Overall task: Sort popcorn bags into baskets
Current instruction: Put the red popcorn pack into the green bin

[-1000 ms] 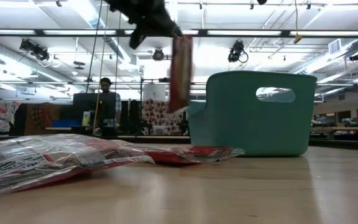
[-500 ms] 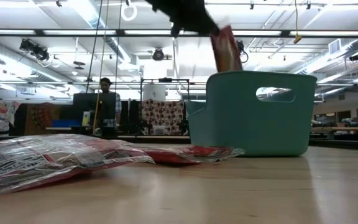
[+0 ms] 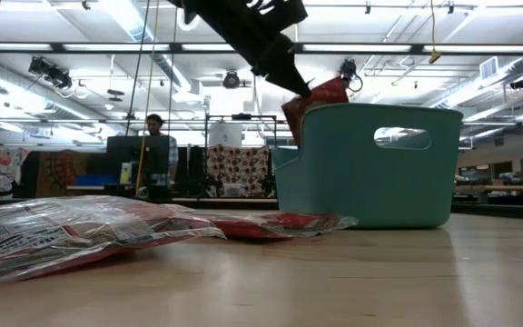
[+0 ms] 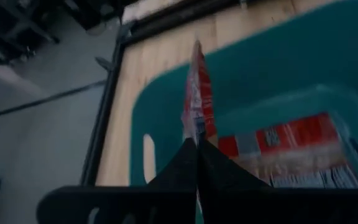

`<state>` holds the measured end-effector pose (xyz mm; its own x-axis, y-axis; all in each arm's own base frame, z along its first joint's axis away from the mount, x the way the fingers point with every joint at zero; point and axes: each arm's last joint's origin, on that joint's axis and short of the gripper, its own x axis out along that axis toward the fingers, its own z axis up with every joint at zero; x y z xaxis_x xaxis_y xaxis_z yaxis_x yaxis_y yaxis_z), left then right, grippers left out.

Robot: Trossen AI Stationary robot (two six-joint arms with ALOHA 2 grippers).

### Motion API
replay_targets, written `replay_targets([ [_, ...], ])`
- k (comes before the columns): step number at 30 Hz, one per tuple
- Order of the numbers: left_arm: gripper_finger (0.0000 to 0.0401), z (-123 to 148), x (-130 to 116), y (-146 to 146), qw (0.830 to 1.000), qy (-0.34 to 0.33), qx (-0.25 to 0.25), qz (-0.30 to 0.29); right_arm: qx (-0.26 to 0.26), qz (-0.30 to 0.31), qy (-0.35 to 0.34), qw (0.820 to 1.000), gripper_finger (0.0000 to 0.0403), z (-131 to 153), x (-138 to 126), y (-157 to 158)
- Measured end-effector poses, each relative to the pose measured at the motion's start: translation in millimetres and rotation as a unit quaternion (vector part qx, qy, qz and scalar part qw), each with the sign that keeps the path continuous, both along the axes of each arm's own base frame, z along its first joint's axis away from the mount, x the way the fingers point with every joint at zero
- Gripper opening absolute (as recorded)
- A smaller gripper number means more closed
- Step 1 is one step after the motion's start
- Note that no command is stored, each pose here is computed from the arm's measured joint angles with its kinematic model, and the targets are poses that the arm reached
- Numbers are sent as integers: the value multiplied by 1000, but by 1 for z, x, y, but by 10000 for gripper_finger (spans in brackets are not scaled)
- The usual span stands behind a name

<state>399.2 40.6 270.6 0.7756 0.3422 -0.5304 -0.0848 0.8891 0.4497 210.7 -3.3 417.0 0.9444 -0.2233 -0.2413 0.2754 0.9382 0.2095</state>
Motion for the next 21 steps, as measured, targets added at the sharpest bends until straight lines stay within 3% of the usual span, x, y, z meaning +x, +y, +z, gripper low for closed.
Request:
replay_targets([
  [10, 4, -10, -6, -10, 996, 37, -72, 27, 4, -1, -2, 1000, 18, 0, 0, 0],
  [16, 53, -10, -5, -23, 991, 21, -134, 21, 4, -1, 1, 1000, 18, -1, 2, 0],
  [21, 87, -8, -3, -35, 976, 1, -217, 5, 4, -1, 1, 1000, 18, -1, 2, 0],
])
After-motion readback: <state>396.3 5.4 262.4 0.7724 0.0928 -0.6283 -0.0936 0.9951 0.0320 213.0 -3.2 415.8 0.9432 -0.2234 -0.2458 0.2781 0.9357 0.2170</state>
